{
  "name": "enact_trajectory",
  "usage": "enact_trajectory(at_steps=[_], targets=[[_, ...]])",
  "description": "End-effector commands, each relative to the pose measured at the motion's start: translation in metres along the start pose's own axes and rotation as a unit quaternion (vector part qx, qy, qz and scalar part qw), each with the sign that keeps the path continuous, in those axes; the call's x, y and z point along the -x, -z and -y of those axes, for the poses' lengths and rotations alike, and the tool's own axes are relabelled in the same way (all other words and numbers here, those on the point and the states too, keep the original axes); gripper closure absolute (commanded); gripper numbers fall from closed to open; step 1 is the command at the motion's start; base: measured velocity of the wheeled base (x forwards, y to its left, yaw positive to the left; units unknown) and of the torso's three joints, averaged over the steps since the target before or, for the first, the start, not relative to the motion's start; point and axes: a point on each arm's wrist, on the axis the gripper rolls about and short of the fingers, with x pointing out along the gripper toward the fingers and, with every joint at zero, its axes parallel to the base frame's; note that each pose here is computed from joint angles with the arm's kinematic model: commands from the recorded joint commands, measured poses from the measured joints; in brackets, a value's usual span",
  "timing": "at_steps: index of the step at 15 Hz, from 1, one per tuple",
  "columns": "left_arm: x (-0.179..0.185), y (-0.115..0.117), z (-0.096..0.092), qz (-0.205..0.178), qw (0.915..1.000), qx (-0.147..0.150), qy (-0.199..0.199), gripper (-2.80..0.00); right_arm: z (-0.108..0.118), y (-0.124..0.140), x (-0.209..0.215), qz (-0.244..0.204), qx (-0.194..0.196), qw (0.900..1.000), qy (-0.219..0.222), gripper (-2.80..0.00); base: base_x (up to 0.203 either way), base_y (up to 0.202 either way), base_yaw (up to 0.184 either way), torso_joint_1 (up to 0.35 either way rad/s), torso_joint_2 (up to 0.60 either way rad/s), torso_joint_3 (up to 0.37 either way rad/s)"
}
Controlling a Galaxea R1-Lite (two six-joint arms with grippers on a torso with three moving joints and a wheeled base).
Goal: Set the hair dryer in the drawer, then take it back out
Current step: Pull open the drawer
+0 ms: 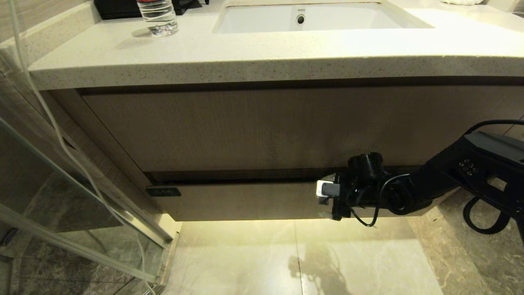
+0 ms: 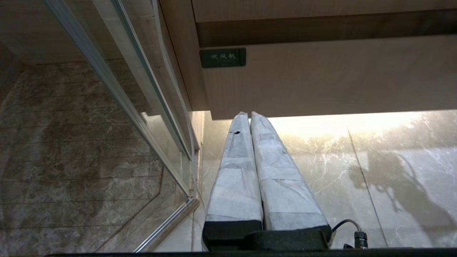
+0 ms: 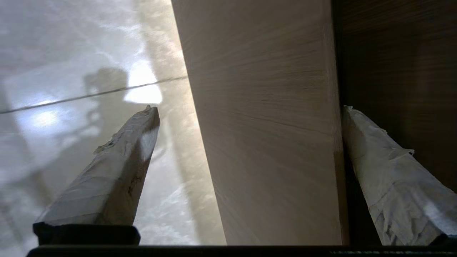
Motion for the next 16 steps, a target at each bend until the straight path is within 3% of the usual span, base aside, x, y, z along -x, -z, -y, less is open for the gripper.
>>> enact_trajectory(at_steps=[1,9,16], targets=[[0.0,0.0,0.0,0.0,1.0,0.0,0.0,0.0,0.002,-0.002,0.003,0.003,0.006,1.0,0.005,-2.8,0.0,0.0,0.0,0.0,0.0,0.0],[0.0,0.0,0.0,0.0,1.0,0.0,0.0,0.0,0.003,-0.01,0.032,-0.002,0.008,1.0,-0.007,-2.8,0.0,0.0,0.0,0.0,0.0,0.0],[0.0,0.0,0.0,0.0,1.0,0.0,0.0,0.0,-0.019,-0.023,0.107,-0.019,0.013,0.999,-0.03,-2.8,0.0,0.0,0.0,0.0,0.0,0.0]])
